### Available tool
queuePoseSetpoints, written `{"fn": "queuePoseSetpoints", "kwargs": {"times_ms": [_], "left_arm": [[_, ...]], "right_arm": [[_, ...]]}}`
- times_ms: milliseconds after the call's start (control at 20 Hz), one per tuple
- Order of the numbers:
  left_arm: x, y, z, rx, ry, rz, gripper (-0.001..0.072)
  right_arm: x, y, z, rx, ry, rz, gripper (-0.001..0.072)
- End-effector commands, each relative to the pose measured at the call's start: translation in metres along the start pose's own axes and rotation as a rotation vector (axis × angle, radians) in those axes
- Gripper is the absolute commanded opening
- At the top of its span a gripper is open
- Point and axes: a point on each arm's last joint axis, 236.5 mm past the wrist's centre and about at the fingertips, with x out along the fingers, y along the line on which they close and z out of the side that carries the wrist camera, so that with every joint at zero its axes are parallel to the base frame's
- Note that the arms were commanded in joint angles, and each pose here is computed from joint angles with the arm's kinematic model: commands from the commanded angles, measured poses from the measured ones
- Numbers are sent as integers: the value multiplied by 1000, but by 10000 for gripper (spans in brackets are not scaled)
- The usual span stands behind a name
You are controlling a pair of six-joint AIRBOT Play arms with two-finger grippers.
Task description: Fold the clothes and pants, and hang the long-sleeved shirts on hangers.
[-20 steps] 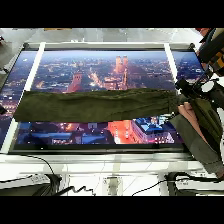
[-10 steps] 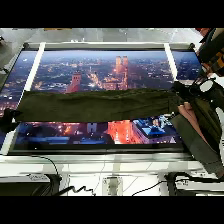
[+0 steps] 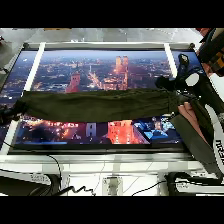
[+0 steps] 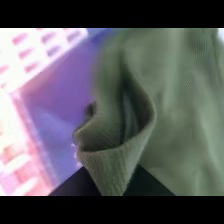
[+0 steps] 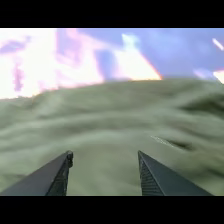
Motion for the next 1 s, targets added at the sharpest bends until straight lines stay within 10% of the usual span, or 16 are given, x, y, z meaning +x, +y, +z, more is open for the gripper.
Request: {"fn": "queuePoseSetpoints", "kwargs": {"times_ms": [0, 150, 600, 950], "left_arm": [[-5, -53, 35, 89, -95, -66, 28], [-37, -127, 44, 307, -102, -197, 28], [-233, -299, -44, 721, -37, -596, 28], [-300, -369, -83, 699, -73, -832, 28]], "right_arm": [[-6, 43, 39, -79, -158, 48, 440], [-4, 78, 59, -116, -275, 90, 27], [49, 282, -40, -105, -43, 412, 24], [86, 454, -178, 26, 278, 663, 23]]}}
